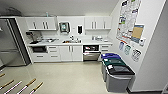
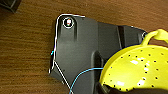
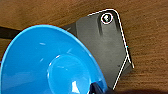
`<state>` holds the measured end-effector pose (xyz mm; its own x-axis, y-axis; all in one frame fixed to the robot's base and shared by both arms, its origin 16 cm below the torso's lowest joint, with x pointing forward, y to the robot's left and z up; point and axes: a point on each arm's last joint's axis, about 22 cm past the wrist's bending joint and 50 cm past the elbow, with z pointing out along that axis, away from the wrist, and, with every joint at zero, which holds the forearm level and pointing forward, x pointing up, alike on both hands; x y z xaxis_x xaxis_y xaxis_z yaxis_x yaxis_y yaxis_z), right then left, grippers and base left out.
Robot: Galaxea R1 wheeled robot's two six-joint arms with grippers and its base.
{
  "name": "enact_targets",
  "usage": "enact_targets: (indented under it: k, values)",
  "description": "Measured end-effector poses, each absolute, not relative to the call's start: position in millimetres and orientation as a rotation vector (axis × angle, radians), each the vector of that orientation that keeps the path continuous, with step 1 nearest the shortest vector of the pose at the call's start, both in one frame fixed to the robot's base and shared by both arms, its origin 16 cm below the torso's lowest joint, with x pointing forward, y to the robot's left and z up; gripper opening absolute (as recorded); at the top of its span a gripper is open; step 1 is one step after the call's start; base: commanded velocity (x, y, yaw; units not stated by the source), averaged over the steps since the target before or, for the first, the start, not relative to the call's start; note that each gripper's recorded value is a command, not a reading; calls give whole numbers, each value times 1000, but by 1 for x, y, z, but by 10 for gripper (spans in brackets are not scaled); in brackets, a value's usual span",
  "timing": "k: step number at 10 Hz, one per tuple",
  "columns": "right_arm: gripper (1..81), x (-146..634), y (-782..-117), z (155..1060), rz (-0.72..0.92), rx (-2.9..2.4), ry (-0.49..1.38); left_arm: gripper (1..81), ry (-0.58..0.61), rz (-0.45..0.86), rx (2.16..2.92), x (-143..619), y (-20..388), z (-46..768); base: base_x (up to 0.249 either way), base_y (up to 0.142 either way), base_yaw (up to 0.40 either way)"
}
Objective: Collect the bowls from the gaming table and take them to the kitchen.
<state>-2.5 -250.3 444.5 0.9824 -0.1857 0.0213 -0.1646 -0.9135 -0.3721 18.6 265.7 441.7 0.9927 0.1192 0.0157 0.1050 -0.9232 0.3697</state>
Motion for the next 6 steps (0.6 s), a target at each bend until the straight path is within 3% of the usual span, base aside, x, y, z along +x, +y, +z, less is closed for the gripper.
enact_targets:
  k: [6]
  values:
    - [10, 1, -252, 445, -85, -2753, 251, 10, 160, 57, 2759, 20, 264, 441, 184, 0, 0]
